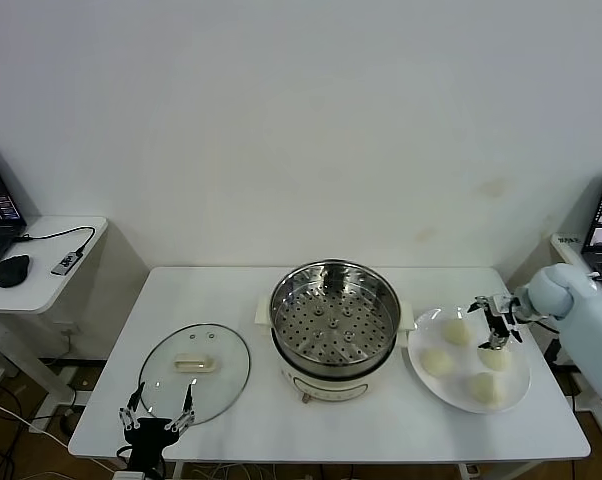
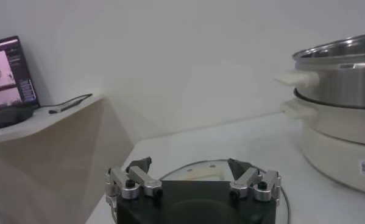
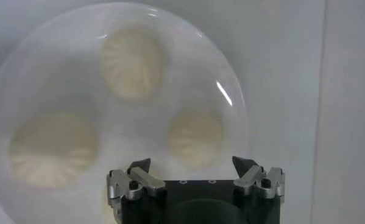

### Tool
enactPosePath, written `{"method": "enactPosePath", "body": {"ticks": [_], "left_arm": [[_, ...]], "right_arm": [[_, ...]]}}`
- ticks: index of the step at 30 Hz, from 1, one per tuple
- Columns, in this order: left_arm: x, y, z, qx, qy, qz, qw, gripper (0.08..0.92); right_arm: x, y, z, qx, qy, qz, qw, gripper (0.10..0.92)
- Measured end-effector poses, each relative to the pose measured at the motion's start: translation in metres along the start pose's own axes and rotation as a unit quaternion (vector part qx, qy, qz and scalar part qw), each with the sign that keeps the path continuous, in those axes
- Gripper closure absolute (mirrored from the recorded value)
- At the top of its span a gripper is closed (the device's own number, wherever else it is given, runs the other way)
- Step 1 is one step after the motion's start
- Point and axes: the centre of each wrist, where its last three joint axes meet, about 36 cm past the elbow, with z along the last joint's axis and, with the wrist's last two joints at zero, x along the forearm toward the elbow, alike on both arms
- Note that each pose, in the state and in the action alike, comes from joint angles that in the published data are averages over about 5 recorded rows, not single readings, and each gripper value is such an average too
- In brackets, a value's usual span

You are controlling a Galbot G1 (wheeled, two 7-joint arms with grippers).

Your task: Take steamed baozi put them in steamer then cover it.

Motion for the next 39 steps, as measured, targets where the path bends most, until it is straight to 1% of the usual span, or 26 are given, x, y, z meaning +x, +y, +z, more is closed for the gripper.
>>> {"method": "enactPosePath", "body": {"ticks": [9,12,18,22,25,28,34,39], "left_arm": [[-0.002,0.004,0.001,-0.005,0.000,-0.004,1.000,0.177],[-0.003,0.005,0.001,-0.005,-0.001,-0.005,1.000,0.177],[-0.004,0.005,0.002,-0.006,-0.002,-0.005,1.000,0.177],[-0.005,0.006,0.002,-0.007,-0.002,-0.005,1.000,0.177],[-0.005,0.006,0.002,-0.007,-0.002,-0.005,1.000,0.177],[-0.006,0.006,0.002,-0.007,-0.002,-0.005,1.000,0.177],[-0.006,0.009,0.003,-0.009,-0.001,-0.006,1.000,0.177],[-0.006,0.011,0.004,-0.005,0.004,-0.006,1.000,0.177]], "right_arm": [[-0.020,-0.010,-0.009,-0.002,0.010,-0.017,1.000,0.200],[-0.026,-0.012,-0.012,-0.003,0.013,-0.022,1.000,0.212],[-0.034,-0.014,-0.015,-0.006,0.019,-0.028,0.999,0.268],[-0.034,-0.017,-0.015,-0.007,0.022,-0.028,0.999,0.330],[-0.033,-0.019,-0.016,-0.006,0.024,-0.028,0.999,0.375],[-0.029,-0.021,-0.015,-0.006,0.025,-0.029,0.999,0.395],[-0.016,-0.026,-0.015,-0.007,0.022,-0.027,0.999,0.410],[0.009,-0.031,-0.013,-0.006,0.016,-0.018,1.000,0.419]]}}
